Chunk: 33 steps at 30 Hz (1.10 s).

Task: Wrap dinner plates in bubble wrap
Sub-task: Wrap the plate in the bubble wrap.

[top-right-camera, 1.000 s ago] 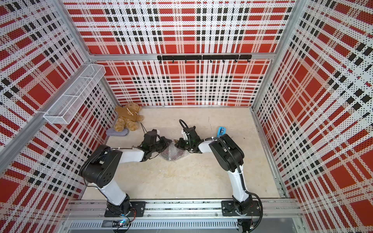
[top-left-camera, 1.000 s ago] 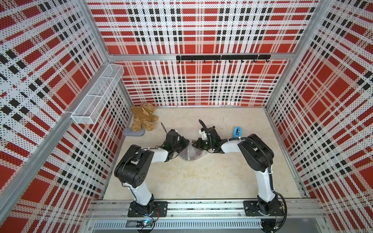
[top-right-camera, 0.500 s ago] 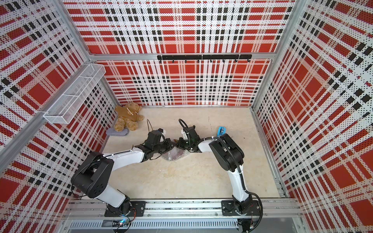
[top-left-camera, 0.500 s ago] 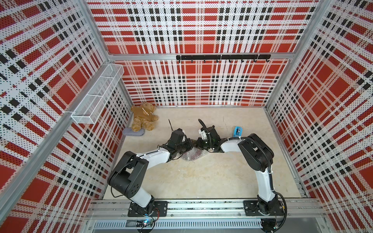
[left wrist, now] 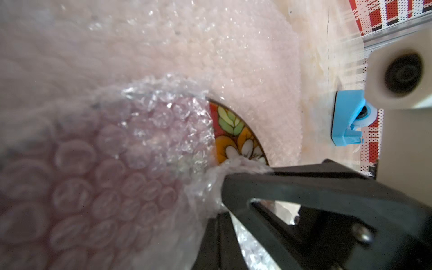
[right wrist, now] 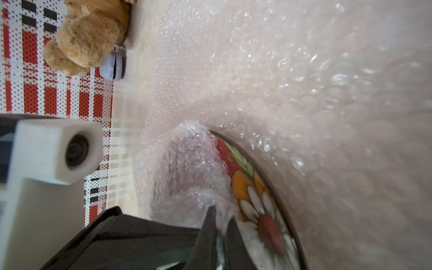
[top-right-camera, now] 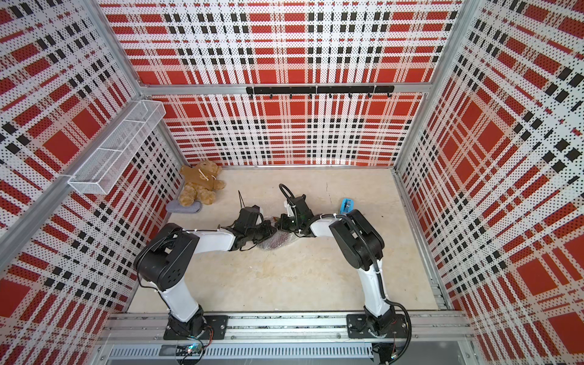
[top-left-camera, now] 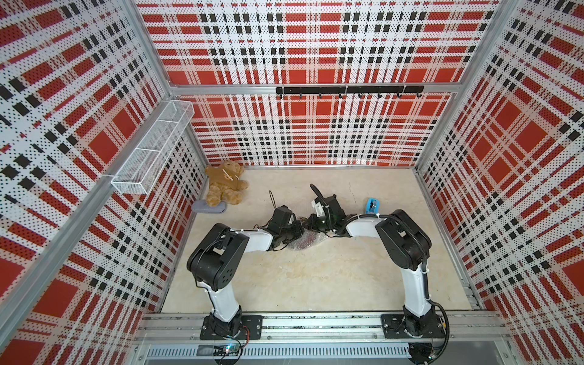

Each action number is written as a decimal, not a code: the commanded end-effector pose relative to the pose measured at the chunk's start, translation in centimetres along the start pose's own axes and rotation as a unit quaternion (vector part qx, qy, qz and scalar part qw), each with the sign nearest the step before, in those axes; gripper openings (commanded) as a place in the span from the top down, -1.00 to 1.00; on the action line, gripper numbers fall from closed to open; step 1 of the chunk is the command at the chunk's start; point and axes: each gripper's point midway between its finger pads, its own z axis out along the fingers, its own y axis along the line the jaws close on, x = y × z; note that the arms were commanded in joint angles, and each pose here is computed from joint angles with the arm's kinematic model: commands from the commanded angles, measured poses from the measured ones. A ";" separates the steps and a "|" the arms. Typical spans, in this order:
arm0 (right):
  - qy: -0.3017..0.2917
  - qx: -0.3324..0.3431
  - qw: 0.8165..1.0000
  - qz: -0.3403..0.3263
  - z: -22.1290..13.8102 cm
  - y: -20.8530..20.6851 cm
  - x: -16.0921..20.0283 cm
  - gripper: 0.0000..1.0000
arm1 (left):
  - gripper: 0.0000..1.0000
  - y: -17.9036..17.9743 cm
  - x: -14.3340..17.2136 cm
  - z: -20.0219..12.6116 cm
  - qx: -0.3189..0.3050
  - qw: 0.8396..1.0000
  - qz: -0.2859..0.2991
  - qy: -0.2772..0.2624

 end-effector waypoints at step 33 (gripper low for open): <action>-0.044 -0.001 0.999 -0.017 -6.4 -6.7 -1.6 -0.32 | 1.00 9.6 3.0 -0.5 -0.140 0.985 -0.096 -0.015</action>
